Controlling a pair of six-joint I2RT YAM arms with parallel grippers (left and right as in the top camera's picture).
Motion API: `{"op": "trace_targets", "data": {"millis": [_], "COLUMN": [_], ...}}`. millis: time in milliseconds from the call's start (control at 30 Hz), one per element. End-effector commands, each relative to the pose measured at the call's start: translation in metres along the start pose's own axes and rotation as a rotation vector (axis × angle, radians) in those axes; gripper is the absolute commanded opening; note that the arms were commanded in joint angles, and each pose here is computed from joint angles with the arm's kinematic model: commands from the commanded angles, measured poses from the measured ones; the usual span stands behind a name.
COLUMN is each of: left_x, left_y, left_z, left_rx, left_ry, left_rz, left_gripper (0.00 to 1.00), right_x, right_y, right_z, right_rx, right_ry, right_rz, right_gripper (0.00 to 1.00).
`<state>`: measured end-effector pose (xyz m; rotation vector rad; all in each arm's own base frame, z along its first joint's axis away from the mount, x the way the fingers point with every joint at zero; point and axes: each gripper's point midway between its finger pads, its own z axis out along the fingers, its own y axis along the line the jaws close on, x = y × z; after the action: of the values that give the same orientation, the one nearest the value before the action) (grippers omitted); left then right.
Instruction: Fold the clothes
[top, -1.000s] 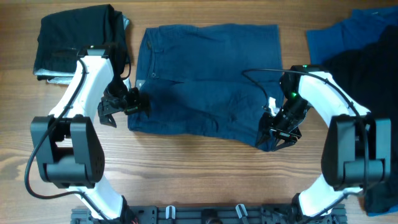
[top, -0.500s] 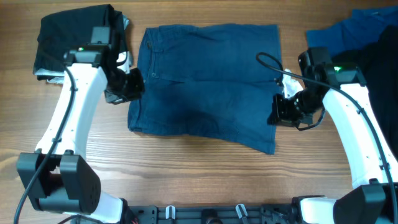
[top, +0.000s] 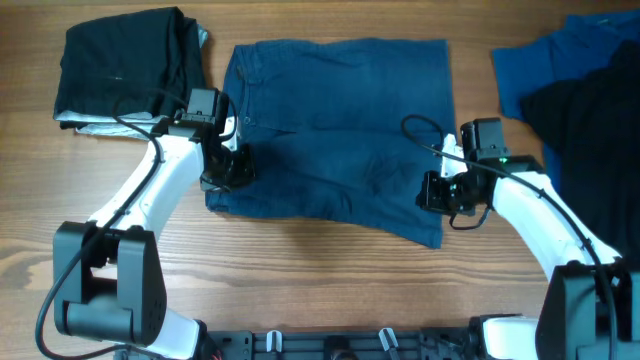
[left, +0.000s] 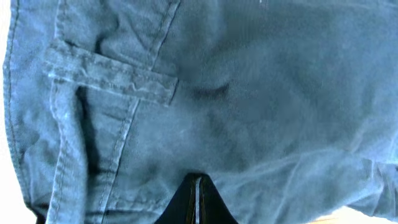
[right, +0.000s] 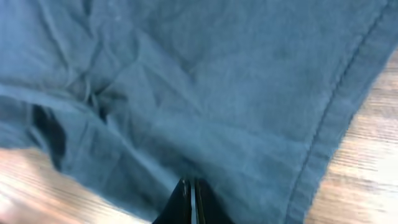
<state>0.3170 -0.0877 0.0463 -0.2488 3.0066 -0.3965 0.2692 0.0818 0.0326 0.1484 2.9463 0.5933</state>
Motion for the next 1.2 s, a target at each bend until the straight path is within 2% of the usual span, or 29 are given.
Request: {"op": "trace_targets", "data": {"millis": [0,267,400,567,633,767,833,933,1033,1100,1167], "left_x": [0.007,0.009,0.025,0.044,0.051,0.065,0.076,0.086,0.086,0.077,0.058], "left_y": [0.005,0.007,0.015,0.024,0.026,0.030,0.033,0.035,0.034,0.028,0.017], "left_z": [0.010,0.017,0.026,0.035,0.036,0.032,0.028,0.023,0.018,0.008,-0.012], "left_rx": [-0.003,-0.008,-0.038,-0.078,-0.090,-0.114,-0.131,-0.148,-0.144,-0.124,-0.080], "left_ry": [0.020,0.034,0.114,0.212,0.242,0.300,0.343,0.385,0.377,0.327,0.213], "left_rz": [-0.019,-0.026,-0.086,-0.141,-0.149,-0.163,-0.174,-0.184,-0.182,-0.171,-0.142], "left_gripper": [0.04,0.04,0.04,0.06,0.07,0.05,0.04,0.04,0.04,0.04,0.04], "right_x": [0.013,0.040,0.057,0.073,0.081,0.098,0.106,0.114,0.107,0.090,0.067], "right_y": [-0.009,-0.021,-0.024,-0.024,-0.025,-0.027,-0.028,-0.028,-0.022,-0.015,-0.006], "right_z": [0.014,0.031,0.030,0.027,0.026,0.021,0.019,0.014,0.005,-0.004,-0.015], "right_rx": [0.008,0.017,0.037,0.046,0.056,0.077,0.086,0.093,0.087,0.072,0.055], "right_ry": [0.011,0.053,0.115,0.180,0.212,0.280,0.312,0.350,0.349,0.309,0.247], "right_rz": [0.047,0.163,0.243,0.265,0.278,0.306,0.310,0.300,0.272,0.232,0.205], "right_gripper": [0.04,0.04,0.04,0.14,0.15,0.13,0.04,0.04,0.04,0.04,0.04]}}
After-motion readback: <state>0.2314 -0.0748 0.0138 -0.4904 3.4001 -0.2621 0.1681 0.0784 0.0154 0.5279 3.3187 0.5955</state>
